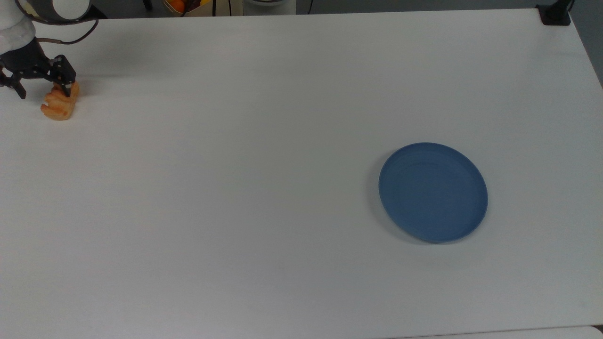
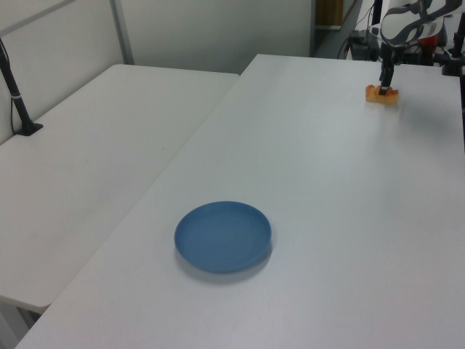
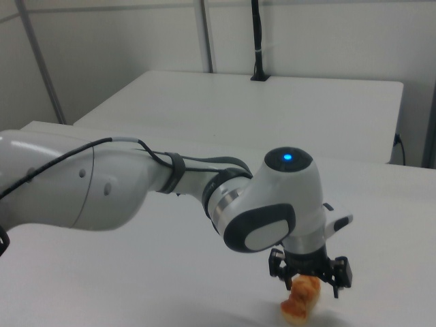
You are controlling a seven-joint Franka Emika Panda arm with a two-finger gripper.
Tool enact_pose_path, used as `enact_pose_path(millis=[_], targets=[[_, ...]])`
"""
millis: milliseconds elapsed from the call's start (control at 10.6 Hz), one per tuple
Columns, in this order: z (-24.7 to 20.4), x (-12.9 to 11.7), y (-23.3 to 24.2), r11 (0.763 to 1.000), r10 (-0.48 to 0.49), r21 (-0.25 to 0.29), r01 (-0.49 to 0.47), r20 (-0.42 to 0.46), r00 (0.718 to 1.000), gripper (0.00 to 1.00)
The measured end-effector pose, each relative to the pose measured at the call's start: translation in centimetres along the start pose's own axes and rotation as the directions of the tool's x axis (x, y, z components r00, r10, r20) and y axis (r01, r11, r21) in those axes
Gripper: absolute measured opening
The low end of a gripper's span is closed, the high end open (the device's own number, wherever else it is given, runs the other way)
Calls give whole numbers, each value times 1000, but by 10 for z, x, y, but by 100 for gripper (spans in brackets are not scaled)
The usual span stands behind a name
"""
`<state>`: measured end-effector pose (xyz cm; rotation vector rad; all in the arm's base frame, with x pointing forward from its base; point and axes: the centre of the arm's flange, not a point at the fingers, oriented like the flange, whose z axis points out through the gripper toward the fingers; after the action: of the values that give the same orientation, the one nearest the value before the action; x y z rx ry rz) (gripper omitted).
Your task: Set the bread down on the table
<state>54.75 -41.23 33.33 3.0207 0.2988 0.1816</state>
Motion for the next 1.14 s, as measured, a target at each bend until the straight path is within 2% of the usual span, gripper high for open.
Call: enact_pose_path(millis=[189,474,663,947,1136], targets=[[-30,9,-6,997,76,3,-76,-7,997,100],[-112,28,-42,987,157,44,-158,14,987,100],[-182,43,-92,978,188,82,-192,48,981,100],[-285,38,-164,969,172,162,-185,88,981,100],[-323,45,-224,958,197,189,-216,112,974,100]])
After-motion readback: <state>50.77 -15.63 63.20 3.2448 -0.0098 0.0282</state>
